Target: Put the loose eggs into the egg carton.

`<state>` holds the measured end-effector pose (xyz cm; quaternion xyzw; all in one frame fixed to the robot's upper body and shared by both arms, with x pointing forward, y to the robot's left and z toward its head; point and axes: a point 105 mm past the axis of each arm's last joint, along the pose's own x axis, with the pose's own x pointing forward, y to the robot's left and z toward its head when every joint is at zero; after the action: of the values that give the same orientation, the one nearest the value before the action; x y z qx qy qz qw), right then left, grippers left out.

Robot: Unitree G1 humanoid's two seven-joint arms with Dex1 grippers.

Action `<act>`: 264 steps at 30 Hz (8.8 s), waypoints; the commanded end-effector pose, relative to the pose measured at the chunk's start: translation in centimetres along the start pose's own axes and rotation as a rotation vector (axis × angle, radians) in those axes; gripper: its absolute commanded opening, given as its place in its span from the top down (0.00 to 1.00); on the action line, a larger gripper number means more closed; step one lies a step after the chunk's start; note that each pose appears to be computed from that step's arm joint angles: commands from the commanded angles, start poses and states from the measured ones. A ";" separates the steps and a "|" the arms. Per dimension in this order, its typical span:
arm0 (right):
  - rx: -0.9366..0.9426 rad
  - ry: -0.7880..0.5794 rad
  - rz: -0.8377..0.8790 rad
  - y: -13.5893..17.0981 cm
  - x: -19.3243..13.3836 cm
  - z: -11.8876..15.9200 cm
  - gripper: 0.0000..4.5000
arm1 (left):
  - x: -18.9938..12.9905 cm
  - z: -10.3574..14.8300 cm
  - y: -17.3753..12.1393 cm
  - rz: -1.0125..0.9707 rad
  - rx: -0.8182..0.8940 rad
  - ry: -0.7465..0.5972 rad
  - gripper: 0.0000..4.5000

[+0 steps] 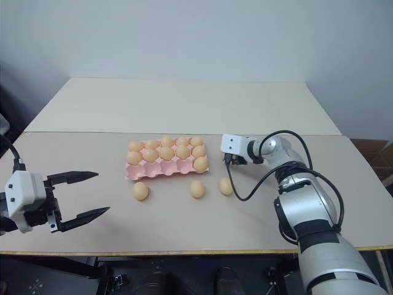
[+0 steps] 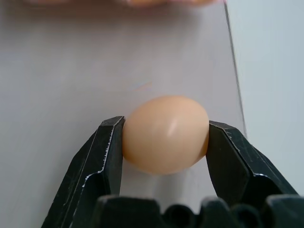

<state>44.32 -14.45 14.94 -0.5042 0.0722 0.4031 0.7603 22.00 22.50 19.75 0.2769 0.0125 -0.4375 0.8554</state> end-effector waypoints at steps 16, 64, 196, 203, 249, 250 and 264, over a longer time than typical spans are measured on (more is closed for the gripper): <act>0.053 -0.515 0.030 0.0 -0.1 13.3 0.44 | -0.2 -0.1 0.9 0.010 0.037 -0.001 0.00; 0.190 -0.172 0.230 7.1 -16.9 4.3 0.01 | -0.6 0.8 0.0 -0.105 -0.026 -0.101 0.00; 0.168 -0.281 0.196 8.1 -14.0 7.4 0.01 | -1.1 1.1 -0.6 -0.013 -0.010 -0.104 0.00; 0.204 -0.287 0.179 8.0 -12.3 7.8 0.01 | -0.7 0.8 -1.1 -0.047 -0.030 -0.100 0.00; 0.210 -0.392 0.174 10.6 -2.4 11.4 0.41 | -1.3 0.0 -1.1 -0.016 -0.013 -0.012 0.00; 0.204 -0.408 0.167 10.2 -2.8 11.9 0.41 | -1.5 -0.1 -1.0 -0.010 -0.017 -0.006 0.00; 0.138 -0.596 0.097 6.4 0.1 21.6 0.41 | -3.7 -1.4 -0.7 0.078 -0.040 0.081 0.00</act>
<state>33.38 3.96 19.88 -0.2983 -0.0785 0.5707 0.7611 19.68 25.68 18.31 0.2588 0.0592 -0.3976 0.8783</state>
